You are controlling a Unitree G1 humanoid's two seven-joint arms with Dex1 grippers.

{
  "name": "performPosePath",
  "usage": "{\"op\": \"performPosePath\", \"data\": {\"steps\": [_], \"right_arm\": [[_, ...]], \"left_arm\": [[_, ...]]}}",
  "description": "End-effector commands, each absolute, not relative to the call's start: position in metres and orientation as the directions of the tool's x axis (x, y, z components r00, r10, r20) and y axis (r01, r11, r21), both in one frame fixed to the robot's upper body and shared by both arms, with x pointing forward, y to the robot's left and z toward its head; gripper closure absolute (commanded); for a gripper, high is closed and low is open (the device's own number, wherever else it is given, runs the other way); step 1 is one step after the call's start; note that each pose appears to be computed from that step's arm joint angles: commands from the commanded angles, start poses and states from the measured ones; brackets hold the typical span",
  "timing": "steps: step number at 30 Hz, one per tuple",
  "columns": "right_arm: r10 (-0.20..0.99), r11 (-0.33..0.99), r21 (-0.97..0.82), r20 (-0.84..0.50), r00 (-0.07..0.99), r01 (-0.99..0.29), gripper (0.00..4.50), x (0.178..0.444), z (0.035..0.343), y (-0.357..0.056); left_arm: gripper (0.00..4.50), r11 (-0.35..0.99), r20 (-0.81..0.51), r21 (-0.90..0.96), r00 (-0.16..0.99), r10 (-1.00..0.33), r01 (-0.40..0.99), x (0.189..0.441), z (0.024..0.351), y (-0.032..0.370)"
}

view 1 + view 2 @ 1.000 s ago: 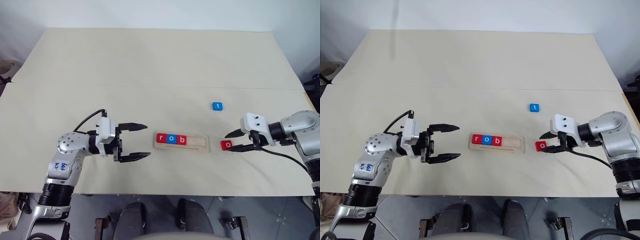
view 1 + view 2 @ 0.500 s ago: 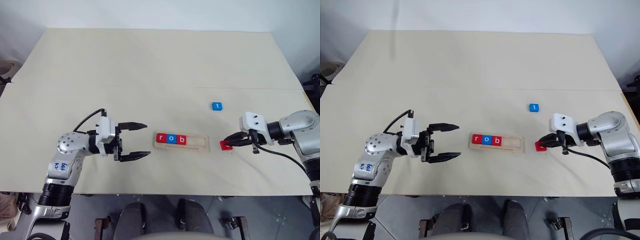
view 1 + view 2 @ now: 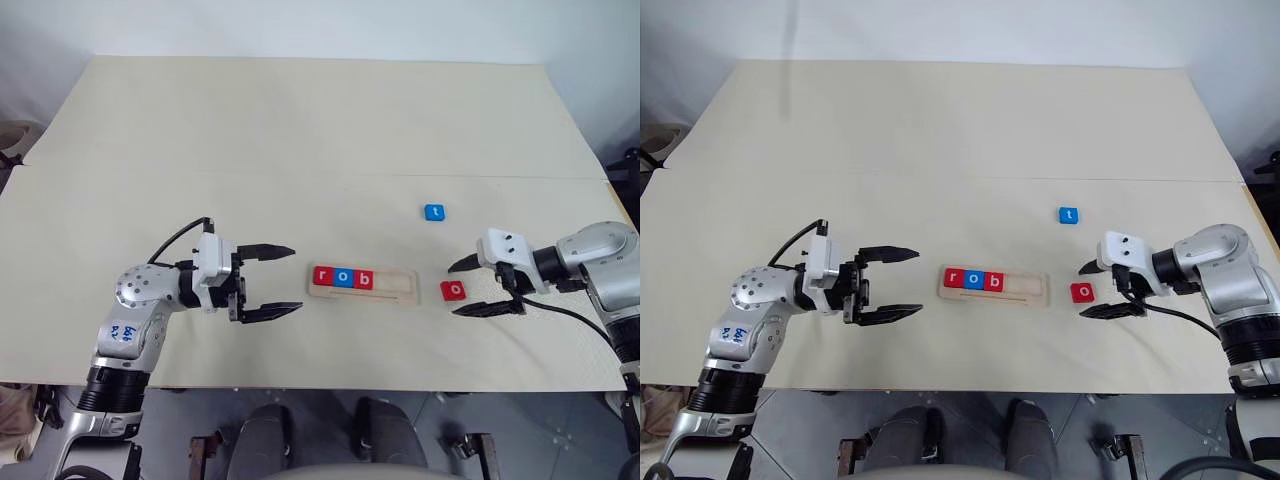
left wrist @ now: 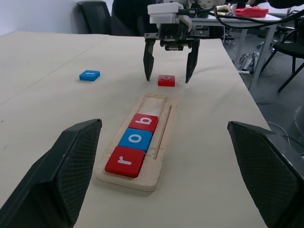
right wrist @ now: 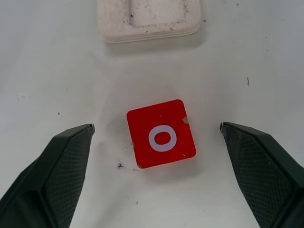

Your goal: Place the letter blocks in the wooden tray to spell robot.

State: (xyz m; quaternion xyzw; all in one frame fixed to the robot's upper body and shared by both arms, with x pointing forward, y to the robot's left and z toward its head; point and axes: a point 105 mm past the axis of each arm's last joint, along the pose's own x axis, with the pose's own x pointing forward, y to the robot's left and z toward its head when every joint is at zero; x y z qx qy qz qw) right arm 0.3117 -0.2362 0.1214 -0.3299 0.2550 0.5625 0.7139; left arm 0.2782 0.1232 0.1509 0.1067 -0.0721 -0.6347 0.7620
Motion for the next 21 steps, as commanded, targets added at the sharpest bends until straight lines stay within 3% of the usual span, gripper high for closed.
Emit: {"op": "performPosePath", "data": {"steps": [1, 9, 17, 21], "right_arm": [[0.631, 0.146, -0.174, -0.742, 0.227, -0.974, 0.40, 0.310, 0.115, -0.238], [0.672, 0.116, -0.227, -0.699, 0.245, -0.967, 2.97, 0.313, 0.128, -0.222], [0.782, 0.102, -0.227, -0.583, 0.219, -0.969, 2.97, 0.315, 0.154, -0.166], [0.777, 0.085, -0.231, -0.593, 0.210, -0.969, 2.97, 0.317, 0.153, -0.144]], "left_arm": [[0.00, 0.165, -0.001, 0.294, 0.173, -0.985, 0.941, 0.275, 0.161, 0.120], [0.00, 0.165, 0.000, 0.291, 0.172, -0.985, 0.942, 0.275, 0.161, 0.120], [0.00, 0.180, 0.005, 0.291, 0.187, -0.982, 0.940, 0.277, 0.161, 0.121], [0.00, 0.188, 0.007, 0.290, 0.194, -0.981, 0.938, 0.276, 0.161, 0.120]]}}
